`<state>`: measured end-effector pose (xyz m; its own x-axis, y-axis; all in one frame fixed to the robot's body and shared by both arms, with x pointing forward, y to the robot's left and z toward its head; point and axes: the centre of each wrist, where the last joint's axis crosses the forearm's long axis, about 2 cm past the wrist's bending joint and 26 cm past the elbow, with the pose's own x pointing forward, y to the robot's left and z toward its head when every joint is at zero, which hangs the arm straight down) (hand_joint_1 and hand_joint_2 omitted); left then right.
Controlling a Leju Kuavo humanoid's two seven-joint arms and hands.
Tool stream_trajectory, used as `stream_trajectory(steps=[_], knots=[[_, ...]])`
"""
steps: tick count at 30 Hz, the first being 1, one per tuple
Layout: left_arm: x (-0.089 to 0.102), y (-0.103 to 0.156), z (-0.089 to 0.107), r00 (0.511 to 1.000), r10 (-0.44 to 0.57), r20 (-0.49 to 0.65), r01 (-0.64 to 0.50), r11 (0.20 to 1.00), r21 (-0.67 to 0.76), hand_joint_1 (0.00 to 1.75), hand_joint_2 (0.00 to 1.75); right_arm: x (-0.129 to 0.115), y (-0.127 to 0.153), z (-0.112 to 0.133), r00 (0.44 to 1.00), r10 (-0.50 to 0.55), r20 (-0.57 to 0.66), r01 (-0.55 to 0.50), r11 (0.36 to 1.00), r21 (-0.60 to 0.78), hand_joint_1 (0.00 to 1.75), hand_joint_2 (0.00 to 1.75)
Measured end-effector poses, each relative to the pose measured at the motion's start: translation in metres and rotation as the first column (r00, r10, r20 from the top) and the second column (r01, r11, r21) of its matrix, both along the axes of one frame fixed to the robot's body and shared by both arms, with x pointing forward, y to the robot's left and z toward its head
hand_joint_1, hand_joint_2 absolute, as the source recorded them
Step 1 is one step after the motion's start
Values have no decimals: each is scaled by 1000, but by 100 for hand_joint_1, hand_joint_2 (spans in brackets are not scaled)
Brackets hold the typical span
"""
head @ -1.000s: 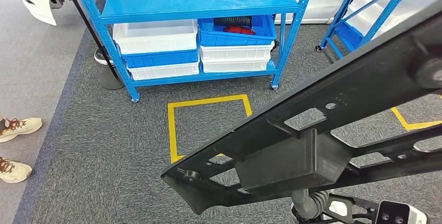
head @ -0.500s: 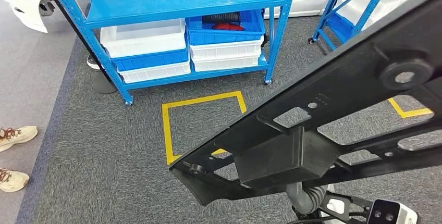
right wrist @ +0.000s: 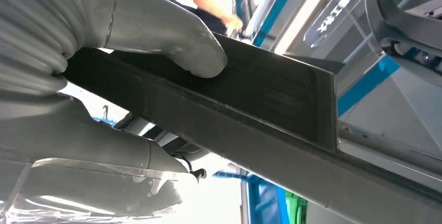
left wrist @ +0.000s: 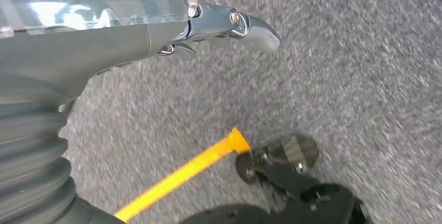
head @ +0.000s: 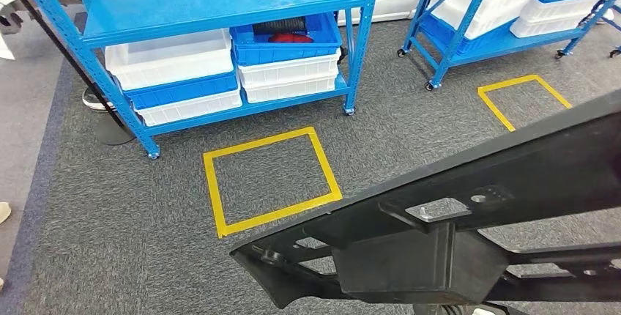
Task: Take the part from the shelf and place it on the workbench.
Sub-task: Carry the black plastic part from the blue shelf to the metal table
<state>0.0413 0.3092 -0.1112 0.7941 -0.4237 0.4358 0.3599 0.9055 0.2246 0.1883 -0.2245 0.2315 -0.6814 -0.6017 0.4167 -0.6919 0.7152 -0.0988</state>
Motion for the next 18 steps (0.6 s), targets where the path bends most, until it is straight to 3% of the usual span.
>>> stream_trajectory(steps=[14,18], knots=[[-3,-2,0,999,-37,-38,36,999,-8,0,175,-4,-10,-1,999,-44,-30,46,996,81,175,175],[-1,-3,0,999,-2,-34,1,1000,-23,0,175,-2,-13,-3,996,-71,-45,75,992,101,175,175]])
